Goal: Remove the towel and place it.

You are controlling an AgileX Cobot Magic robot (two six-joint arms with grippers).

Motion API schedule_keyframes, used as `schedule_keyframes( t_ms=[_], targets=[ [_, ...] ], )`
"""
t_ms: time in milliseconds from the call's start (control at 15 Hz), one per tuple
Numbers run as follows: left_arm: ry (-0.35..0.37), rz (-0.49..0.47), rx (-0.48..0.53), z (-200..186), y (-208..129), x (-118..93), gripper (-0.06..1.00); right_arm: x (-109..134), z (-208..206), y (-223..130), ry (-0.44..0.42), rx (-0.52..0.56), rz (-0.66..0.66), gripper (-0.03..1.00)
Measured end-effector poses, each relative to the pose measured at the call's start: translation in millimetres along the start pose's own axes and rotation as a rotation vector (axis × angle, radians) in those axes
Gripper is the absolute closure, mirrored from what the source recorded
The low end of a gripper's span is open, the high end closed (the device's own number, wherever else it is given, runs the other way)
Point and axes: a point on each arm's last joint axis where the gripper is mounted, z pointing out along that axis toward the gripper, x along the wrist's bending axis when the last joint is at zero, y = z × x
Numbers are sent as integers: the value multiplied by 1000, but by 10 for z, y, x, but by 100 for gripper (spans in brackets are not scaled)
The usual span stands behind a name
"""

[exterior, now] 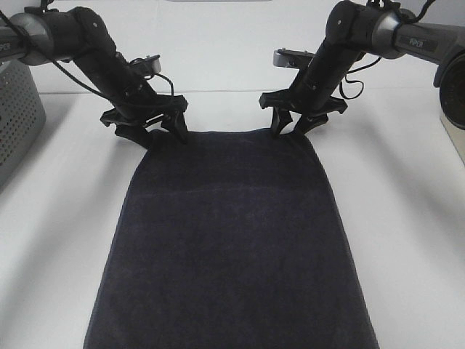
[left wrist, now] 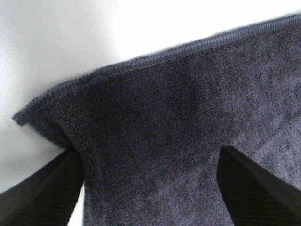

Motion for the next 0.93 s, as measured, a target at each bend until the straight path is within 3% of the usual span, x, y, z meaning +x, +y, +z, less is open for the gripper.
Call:
schedule_keyframes(
  t_ms=[67, 267, 333, 467, 533, 600, 933],
  targets=[
    [2, 1, -1, -2, 2, 1, 20, -11, 6, -3, -11, 5, -3, 47],
    [29, 16, 2, -3, 0, 25, 32, -38, 3, -28, -41, 34, -4, 72],
    [32, 18, 3, -3, -1, 28, 44, -41, 3, -31, -44, 38, -6, 76],
    [45, 24, 10, 21, -12, 51, 76, -47, -16, -30, -49, 48, -8, 96],
    [47, 30, 13, 31, -15, 57, 88, -45, -19, -23, -48, 52, -9, 96],
    [47, 35, 14, 35, -16, 59, 93, -43, -34, -14, -49, 52, -12, 96],
    [117, 102, -14, -33, 64, 63, 94, -56, -109, 100, -91, 14, -44, 96]
  ],
)
